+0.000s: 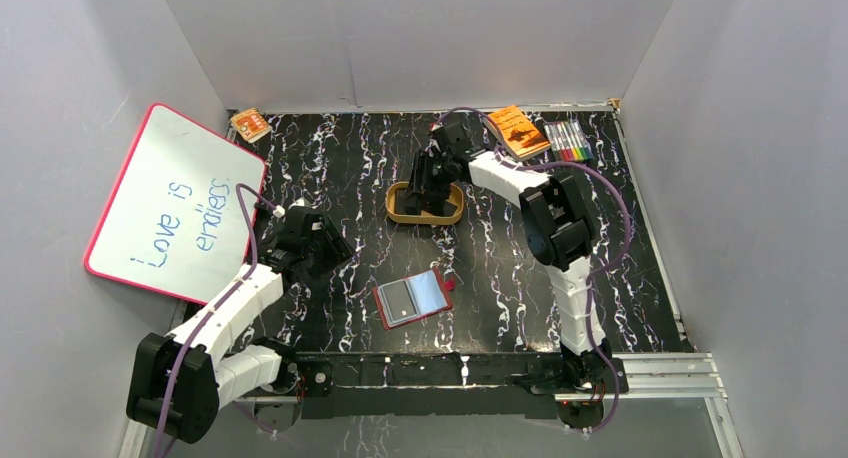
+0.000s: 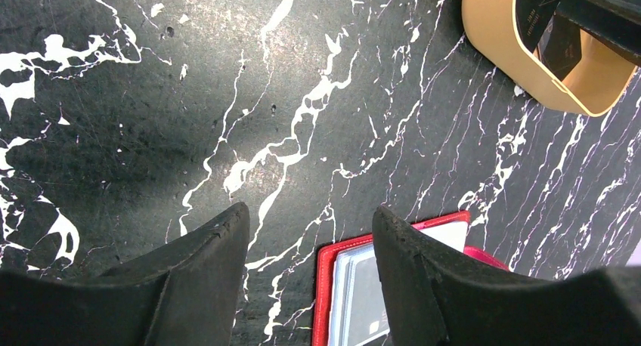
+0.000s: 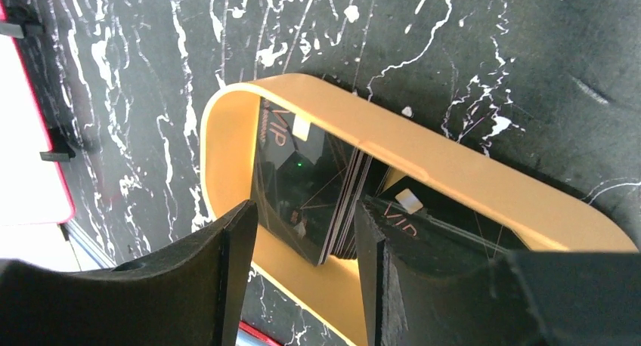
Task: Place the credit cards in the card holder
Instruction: Pick up the credit card from the storage box.
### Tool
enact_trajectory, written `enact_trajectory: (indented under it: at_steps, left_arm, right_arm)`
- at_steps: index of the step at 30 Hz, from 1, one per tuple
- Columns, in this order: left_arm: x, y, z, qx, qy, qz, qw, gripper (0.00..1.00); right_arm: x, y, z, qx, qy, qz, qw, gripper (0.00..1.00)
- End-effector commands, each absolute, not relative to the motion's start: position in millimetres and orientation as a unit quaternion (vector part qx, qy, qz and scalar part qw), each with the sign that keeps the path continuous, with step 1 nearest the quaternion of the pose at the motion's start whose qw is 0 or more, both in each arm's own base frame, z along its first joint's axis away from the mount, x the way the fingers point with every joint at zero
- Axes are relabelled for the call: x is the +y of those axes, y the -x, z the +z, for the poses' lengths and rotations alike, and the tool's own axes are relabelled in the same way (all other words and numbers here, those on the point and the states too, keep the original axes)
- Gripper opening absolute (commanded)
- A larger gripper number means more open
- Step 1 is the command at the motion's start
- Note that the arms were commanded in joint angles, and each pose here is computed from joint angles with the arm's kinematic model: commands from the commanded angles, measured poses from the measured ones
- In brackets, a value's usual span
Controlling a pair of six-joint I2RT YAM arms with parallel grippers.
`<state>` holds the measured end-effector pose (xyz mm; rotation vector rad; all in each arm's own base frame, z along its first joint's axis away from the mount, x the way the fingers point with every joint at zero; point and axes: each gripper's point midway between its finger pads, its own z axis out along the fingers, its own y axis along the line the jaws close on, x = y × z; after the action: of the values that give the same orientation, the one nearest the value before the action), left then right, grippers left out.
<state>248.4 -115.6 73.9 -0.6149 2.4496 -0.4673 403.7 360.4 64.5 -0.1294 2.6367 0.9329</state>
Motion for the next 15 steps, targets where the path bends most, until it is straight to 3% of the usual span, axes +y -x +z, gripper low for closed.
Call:
enact_trajectory:
  at_steps: [1,9,15]
  left_arm:
    - [-114.6,-245.4,70.6,0.917,0.234,-0.173,0.274,0.57]
    - [-112.9,-245.8,71.0,0.917,0.234,-0.168,0.274,0.56]
    - [-111.6,-244.1,70.4,0.918,0.234,-0.164,0.273,0.55]
  right_arm:
    - [366.1,-406.5,60.4,0.933,0.046,0.314,0.166,0.57]
    - [361.7,-405.4,46.5,0.942,0.034,0.293,0.157,0.49]
    - [357.2,-401.1,39.0,0.945,0.034,0.287,0.152,0.35]
